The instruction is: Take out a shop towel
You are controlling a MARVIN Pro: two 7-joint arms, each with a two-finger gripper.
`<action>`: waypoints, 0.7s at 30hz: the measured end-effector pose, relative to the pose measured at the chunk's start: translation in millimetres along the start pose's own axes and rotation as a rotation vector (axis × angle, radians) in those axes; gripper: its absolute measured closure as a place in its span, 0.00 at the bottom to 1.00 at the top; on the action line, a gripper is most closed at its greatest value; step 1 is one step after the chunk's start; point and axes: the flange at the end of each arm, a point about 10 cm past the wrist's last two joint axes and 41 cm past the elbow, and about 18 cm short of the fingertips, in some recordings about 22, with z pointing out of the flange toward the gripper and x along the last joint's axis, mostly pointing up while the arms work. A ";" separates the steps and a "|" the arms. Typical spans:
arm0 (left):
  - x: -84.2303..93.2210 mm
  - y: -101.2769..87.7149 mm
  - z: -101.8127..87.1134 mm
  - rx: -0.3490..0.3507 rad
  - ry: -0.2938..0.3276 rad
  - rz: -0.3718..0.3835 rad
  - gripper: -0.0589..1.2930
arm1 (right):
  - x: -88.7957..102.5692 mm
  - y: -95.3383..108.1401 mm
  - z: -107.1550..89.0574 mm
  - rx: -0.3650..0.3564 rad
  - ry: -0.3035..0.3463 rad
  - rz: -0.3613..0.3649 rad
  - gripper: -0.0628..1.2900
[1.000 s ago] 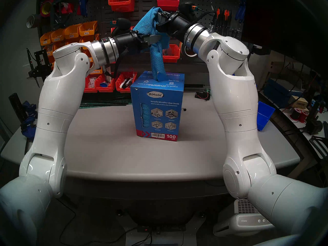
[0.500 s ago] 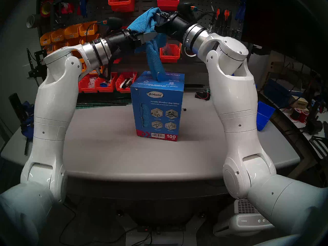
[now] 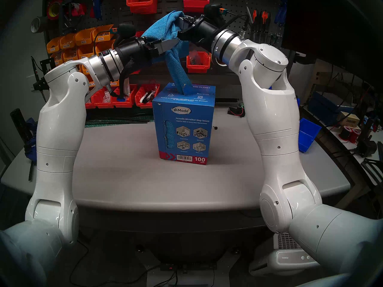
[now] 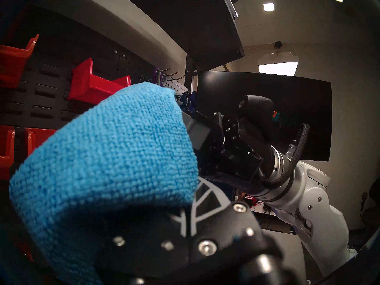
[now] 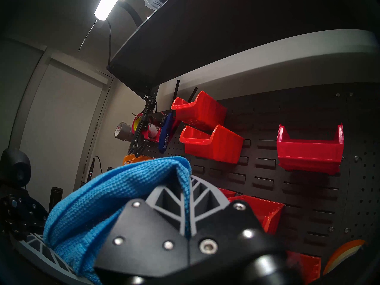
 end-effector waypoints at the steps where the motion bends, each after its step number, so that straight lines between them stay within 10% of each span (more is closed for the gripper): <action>1: 0.0 0.4 -0.1 -0.001 0.001 0.000 0.97 | -0.1 -0.2 0.0 0.001 0.000 0.000 0.98; 21: -7.6 6.3 -10.5 0.013 -0.012 -0.026 0.97 | -3.5 -4.3 0.1 0.020 -0.008 -0.002 0.98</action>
